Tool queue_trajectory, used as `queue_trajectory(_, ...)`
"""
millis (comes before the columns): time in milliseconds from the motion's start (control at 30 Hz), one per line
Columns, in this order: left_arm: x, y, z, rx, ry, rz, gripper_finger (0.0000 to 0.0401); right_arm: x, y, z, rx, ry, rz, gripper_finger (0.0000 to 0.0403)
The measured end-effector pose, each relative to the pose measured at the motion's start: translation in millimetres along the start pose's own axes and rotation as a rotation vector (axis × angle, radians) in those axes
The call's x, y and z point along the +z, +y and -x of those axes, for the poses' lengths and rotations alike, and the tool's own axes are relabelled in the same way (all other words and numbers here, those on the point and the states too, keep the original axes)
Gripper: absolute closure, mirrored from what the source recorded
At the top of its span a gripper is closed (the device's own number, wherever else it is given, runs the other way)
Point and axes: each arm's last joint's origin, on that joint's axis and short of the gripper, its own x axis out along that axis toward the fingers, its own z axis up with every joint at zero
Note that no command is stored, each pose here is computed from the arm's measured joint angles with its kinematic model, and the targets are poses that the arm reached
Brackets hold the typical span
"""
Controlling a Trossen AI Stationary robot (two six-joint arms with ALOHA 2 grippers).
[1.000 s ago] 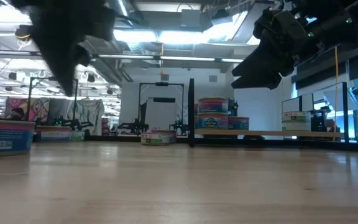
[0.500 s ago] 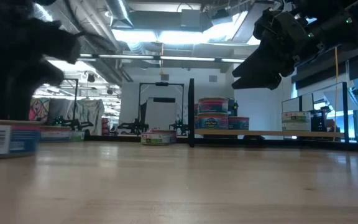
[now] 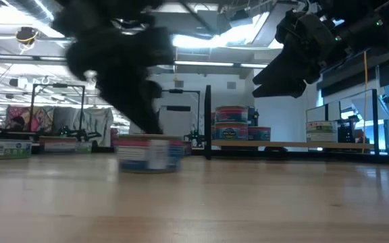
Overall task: Stack canned seafood by type on shelf
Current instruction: Stack the blue tuna can on top of the blue tuna can
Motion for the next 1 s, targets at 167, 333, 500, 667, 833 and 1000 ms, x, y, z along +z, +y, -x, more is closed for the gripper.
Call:
queue_trajectory(167,38.5,6.0,0.1,0.009,-0.048,-0.064,0.0215,-1.1,-0.5,0.0,-0.004,0.012,0.003,0.0134)
queue_trajectory(333,64.1,7.0,31.6,0.052,0.075,-0.049,0.0215,-1.7,-0.9,-0.1,-0.007,0.018,0.004,0.0134)
queue_trajectory(500,53.7,4.9,38.8,0.086,0.227,-0.039,0.0215,-1.9,-1.1,-0.1,-0.008,0.020,0.005,0.0134)
queue_trajectory(667,44.1,2.8,24.7,0.073,0.186,-0.069,0.0215,-1.6,-0.9,-0.1,-0.007,0.017,0.005,0.0134)
queue_trajectory(833,39.9,6.3,18.3,0.075,0.158,-0.069,0.0215,-1.5,-0.9,-0.1,-0.007,0.016,0.004,0.0134)
queue_trajectory(1000,31.2,11.9,13.7,0.088,0.180,-0.062,0.0215,-1.5,-0.9,-0.1,-0.006,0.016,0.004,0.0134)
